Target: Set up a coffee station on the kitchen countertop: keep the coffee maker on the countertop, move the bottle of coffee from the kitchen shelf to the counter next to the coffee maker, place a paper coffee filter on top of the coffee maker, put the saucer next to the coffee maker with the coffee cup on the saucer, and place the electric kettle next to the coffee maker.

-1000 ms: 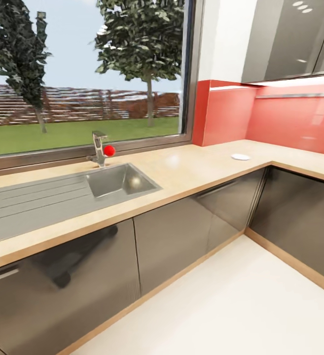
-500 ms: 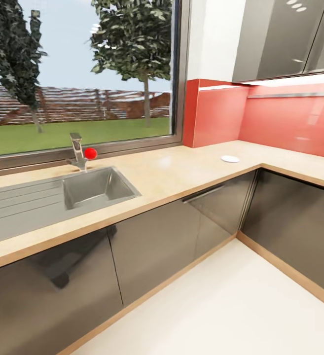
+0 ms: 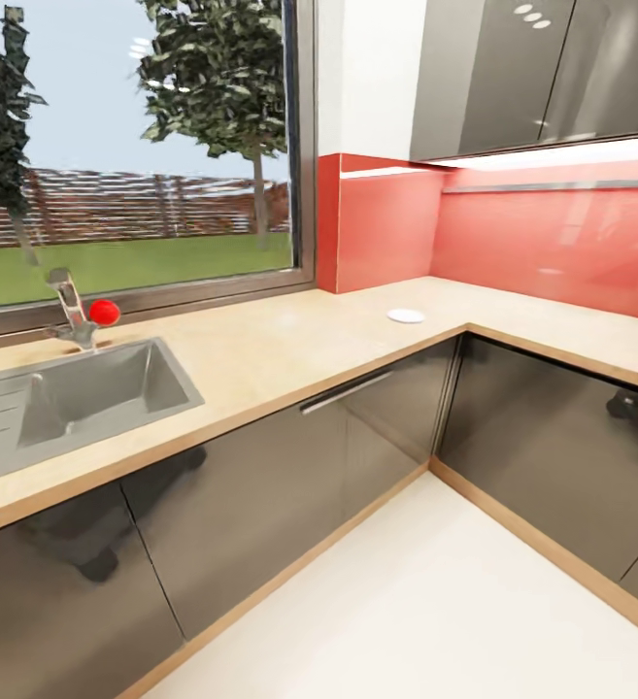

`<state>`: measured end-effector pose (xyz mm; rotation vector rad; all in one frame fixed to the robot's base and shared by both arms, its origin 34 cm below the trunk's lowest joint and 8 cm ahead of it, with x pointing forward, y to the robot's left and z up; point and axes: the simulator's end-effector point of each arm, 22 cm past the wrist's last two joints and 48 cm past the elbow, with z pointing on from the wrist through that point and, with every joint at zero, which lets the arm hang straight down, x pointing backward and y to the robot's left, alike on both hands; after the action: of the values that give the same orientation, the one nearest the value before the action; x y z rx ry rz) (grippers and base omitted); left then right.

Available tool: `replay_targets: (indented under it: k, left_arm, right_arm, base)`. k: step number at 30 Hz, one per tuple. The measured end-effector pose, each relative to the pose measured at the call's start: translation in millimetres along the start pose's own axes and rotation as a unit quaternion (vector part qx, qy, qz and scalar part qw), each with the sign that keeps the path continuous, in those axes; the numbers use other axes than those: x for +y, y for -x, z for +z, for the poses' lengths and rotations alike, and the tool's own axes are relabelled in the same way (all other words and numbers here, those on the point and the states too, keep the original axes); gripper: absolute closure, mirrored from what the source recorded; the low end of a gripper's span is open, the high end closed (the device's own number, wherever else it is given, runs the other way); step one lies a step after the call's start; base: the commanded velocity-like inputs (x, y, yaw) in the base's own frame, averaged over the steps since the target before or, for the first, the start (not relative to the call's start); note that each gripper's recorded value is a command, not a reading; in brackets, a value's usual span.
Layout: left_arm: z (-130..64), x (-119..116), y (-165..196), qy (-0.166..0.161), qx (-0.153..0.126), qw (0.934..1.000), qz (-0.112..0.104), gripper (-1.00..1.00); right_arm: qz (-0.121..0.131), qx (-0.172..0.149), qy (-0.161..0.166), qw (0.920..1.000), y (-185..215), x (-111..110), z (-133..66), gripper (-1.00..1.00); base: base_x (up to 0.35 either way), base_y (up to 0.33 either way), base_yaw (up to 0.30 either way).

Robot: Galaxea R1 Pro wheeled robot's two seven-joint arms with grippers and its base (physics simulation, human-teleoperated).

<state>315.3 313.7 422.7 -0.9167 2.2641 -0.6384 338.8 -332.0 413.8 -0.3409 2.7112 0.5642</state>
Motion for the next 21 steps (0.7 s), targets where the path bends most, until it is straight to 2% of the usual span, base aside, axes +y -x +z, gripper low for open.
replay_targets:
  k: [7, 21]
  left_arm:
    - [0.2, -0.3, -0.5, 0.000, 0.000, 1.0000, 0.000, -1.00]
    - [0.3, -0.5, -0.8, 0.000, 0.000, 1.0000, -0.001, -1.00]
  right_arm:
    - [0.000, 0.000, 0.000, 1.0000, 0.1, -0.2, 0.0, -1.00]
    - [0.000, -0.002, 0.001, 1.0000, 1.3, 5.0, 4.1, -1.00]
  base:
    - [0.174, -0.269, -0.008]
    - [0.102, -0.290, 0.010]
